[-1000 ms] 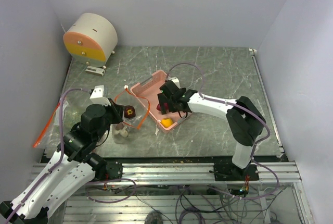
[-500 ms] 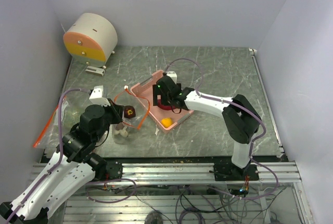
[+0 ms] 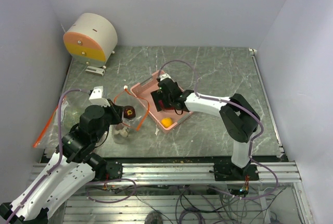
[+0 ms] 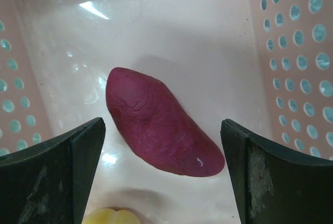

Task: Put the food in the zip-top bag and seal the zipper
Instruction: Pick up the fake vegetable from the bin.

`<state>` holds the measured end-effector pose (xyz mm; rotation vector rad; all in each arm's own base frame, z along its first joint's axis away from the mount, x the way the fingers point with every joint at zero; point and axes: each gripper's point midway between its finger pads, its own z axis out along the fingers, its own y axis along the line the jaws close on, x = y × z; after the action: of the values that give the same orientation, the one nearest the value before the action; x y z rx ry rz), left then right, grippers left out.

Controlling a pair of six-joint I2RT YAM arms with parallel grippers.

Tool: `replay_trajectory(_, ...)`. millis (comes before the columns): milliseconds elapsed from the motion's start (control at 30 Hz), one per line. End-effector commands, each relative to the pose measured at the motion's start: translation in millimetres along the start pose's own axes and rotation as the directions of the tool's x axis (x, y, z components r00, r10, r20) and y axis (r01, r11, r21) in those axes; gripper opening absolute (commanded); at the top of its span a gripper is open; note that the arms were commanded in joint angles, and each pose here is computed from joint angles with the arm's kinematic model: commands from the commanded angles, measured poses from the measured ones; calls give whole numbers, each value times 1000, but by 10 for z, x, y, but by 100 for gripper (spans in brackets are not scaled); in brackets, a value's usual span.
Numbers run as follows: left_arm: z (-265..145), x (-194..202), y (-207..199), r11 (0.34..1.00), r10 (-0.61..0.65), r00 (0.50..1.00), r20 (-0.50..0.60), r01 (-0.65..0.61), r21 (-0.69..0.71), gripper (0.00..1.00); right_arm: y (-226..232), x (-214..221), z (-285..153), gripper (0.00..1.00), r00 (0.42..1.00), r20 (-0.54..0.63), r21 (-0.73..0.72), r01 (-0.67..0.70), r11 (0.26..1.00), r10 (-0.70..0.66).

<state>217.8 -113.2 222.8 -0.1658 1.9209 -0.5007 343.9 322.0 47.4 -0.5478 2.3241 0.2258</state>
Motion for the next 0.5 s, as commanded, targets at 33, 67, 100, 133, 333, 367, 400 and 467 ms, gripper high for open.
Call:
replay_trajectory(33,-27,-81,-93,999,-11,1000,14,11,37,7,-109,61,103,89,997,-20,32,78,996,-77)
replay_trajectory(67,-32,-84,-88,999,-11,1000,16,11,36,7,-87,53,95,84,997,-14,17,73,997,-73)
replay_trajectory(100,-36,-84,-82,999,-13,1000,17,12,34,7,-70,41,77,76,998,-6,6,68,998,-68)
replay_trajectory(133,-39,-83,-80,999,-13,1000,18,12,34,7,-53,21,59,69,998,5,-6,64,998,-64)
replay_trajectory(333,-48,-83,-85,999,-18,1000,17,17,37,7,-20,44,56,60,997,1,-32,78,996,-78)
replay_trajectory(367,-50,-80,-83,999,-19,1000,16,18,37,7,-7,52,61,52,997,-5,-37,80,996,-80)
replay_trajectory(400,-57,-79,-78,999,-20,1000,16,20,36,7,-1,51,57,45,997,-6,-41,76,996,-76)
replay_trajectory(467,-71,-90,-70,999,-20,1000,20,19,33,7,2,-9,-8,29,998,13,-45,63,997,-63)
